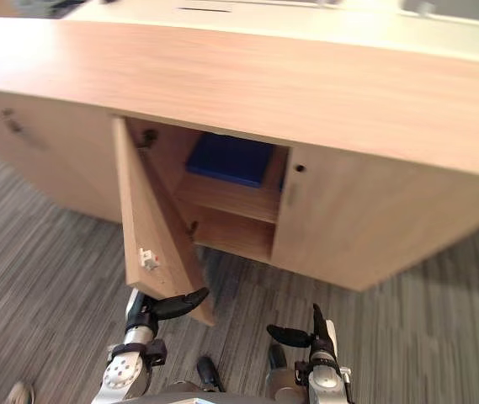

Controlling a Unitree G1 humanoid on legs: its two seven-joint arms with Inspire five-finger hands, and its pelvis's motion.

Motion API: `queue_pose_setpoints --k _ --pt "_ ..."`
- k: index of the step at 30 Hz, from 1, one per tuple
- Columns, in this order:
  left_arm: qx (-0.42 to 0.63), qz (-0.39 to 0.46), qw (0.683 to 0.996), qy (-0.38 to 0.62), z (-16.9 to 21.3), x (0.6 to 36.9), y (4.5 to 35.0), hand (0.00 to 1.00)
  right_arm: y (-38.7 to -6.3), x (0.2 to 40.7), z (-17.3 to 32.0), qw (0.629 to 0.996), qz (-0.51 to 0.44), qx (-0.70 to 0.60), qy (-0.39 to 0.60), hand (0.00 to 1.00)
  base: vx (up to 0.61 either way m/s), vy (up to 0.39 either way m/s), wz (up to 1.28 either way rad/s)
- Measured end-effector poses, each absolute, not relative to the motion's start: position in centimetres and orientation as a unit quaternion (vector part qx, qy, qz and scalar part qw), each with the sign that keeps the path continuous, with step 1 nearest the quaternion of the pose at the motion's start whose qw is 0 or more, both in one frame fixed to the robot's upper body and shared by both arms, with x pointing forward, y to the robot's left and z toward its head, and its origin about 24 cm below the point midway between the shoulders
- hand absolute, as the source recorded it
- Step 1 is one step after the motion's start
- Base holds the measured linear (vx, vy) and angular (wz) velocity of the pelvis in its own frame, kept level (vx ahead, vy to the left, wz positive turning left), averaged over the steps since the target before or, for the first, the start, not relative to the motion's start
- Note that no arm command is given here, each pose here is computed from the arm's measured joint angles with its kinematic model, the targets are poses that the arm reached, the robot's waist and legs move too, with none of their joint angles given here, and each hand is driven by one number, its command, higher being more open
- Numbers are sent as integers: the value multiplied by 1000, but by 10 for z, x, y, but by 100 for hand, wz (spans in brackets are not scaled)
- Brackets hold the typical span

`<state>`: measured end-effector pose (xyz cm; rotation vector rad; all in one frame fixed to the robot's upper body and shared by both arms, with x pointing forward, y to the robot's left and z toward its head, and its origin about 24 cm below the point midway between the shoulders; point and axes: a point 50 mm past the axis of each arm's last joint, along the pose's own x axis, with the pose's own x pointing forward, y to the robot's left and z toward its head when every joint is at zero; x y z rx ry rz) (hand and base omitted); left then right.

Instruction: Walk over to the cabinet, pick up the folder, carry it to the office cabinet, place the folder inside the office cabinet, then close the office cabinet door

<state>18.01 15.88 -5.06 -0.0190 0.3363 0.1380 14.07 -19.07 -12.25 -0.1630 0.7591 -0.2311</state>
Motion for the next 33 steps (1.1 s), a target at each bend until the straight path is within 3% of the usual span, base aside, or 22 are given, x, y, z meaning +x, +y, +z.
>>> queue_pose_setpoints --k 5,9,16,20,24,33 --pt "88 40 986 136 -27 254 184 100 -203 134 -123 915 -121 -84 376 100 -9 -11 -41" --pt "141 39 983 111 -3 291 200 100 -212 115 -128 904 -128 -88 399 100 89 -34 3" --pt "180 74 976 99 15 304 233 100 -220 105 -133 894 -144 -74 419 100 153 -87 -9" --pt "182 74 976 90 17 305 234 100 -229 131 -123 908 -151 -74 383 100 -19 52 -50" --pt "186 72 976 91 9 290 236 100 -217 126 -130 903 -146 -58 400 100 -88 125 -28" --pt "103 102 960 240 -72 192 231 100 -220 115 -137 887 -162 -48 431 100 37 30 -35"
